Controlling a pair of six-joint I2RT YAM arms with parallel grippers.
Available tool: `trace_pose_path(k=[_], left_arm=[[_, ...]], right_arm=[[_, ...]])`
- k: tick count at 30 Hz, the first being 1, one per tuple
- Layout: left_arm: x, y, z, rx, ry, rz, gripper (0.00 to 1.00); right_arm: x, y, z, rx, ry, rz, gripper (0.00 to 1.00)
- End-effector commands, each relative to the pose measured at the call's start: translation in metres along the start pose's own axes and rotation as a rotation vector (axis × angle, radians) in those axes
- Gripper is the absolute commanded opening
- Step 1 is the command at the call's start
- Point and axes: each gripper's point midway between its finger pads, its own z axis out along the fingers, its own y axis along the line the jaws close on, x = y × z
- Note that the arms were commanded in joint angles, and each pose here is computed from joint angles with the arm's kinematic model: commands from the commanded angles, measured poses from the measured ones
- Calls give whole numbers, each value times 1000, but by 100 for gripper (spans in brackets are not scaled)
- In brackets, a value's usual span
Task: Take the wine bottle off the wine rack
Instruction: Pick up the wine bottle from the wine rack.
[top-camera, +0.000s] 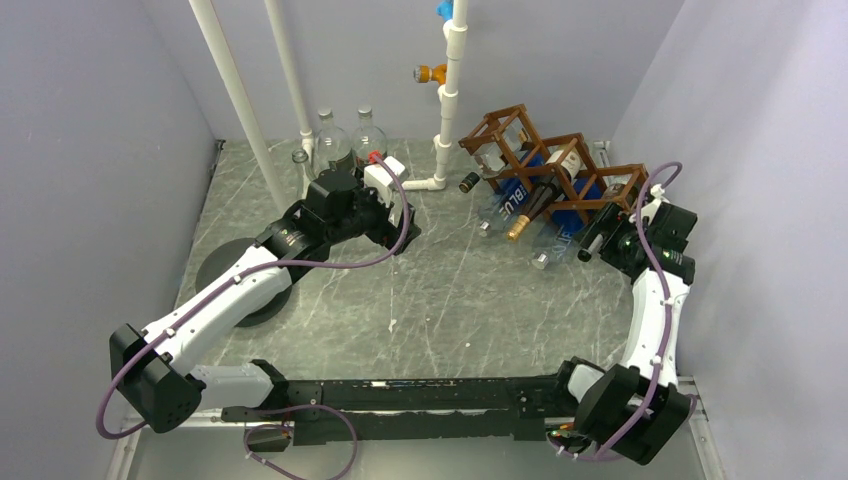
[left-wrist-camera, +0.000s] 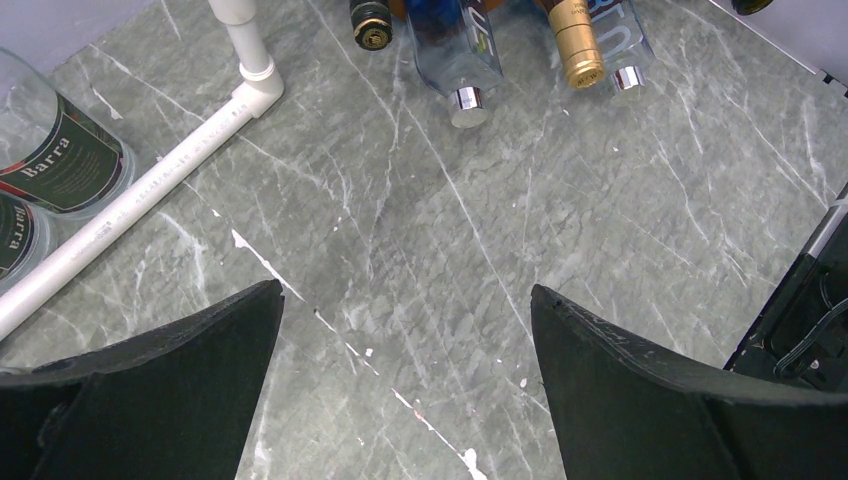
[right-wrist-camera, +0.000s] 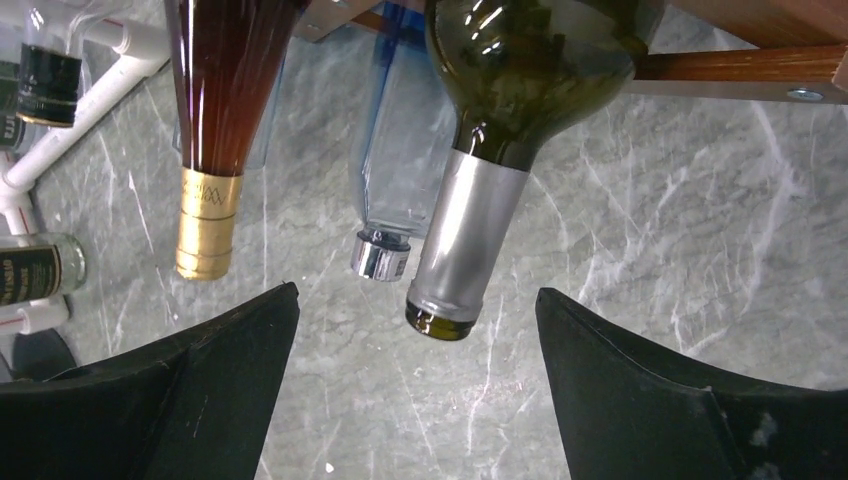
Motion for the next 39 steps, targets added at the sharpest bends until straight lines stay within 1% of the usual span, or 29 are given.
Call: trace_pose_path(k=[1,8,13,19,29,39], left_arm=[[-14,1,-9,-8,-54,31,100],[-15,2,-9,-13,-54,32,100],[-14,3,-8,-22,-52,32,100],[-12,3,-6,-18,-46,31,99],[-10,3,-5,-16,-42,31,100],[-10,3,-4,-16,-40,30,99]], right_arm=[[-18,-5,12,6,-66,48,88],[-24,-17,38,18,-85,95,78],[-31,-22,49,25,-121,114,75],[-32,-25,60,15,-153,155,67],[-32,-25,72,-13,-175,193,58],[-32,-20,80,-43,-185,218,54]])
